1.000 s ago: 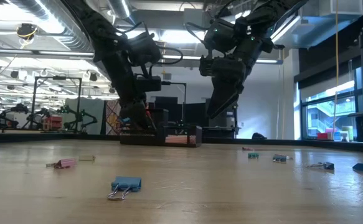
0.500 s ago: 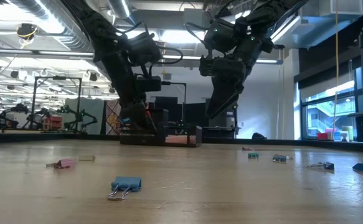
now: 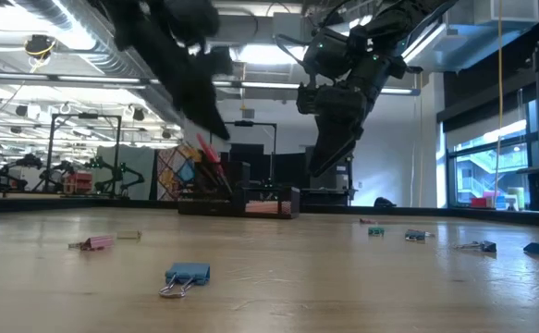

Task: Pick and place office supplies into organizer
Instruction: Put the yellow binder clip into the black desk organizer

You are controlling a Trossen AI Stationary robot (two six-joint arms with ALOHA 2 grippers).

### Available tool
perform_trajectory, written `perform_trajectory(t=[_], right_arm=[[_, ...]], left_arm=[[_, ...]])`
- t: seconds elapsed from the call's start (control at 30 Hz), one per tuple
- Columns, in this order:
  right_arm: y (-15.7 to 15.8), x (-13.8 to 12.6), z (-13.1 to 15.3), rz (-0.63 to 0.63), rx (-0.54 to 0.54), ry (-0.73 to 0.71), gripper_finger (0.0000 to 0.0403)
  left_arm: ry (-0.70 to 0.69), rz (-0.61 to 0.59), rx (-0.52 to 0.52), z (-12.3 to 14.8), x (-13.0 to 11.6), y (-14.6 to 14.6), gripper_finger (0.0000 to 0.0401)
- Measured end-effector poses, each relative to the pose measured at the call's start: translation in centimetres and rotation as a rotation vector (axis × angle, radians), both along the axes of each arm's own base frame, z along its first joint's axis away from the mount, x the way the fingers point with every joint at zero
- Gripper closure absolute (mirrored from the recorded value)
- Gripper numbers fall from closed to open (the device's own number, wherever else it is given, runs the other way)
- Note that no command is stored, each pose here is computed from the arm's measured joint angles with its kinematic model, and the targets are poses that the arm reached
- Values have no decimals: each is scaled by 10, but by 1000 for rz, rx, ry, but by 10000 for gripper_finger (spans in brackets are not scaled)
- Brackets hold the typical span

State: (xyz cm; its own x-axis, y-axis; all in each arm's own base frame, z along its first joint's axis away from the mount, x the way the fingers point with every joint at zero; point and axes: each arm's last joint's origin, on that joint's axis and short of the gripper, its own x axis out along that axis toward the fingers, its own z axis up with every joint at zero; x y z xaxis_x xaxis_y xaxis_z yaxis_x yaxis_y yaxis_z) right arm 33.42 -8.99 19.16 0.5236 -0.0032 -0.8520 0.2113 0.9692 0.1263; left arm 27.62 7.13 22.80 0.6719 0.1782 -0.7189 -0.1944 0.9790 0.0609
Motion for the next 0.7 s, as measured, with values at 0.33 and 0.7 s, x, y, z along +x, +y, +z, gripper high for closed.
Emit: perform_trajectory(t=[0.33,0.7], right_arm=[[-1,2,1,40,-31,-19,221],[-1,4,3,36,-38,-51,221]], left_arm=[[-4,-717,172,20,-15,-78,298],[164,-926,313,-21,3,-113,239]])
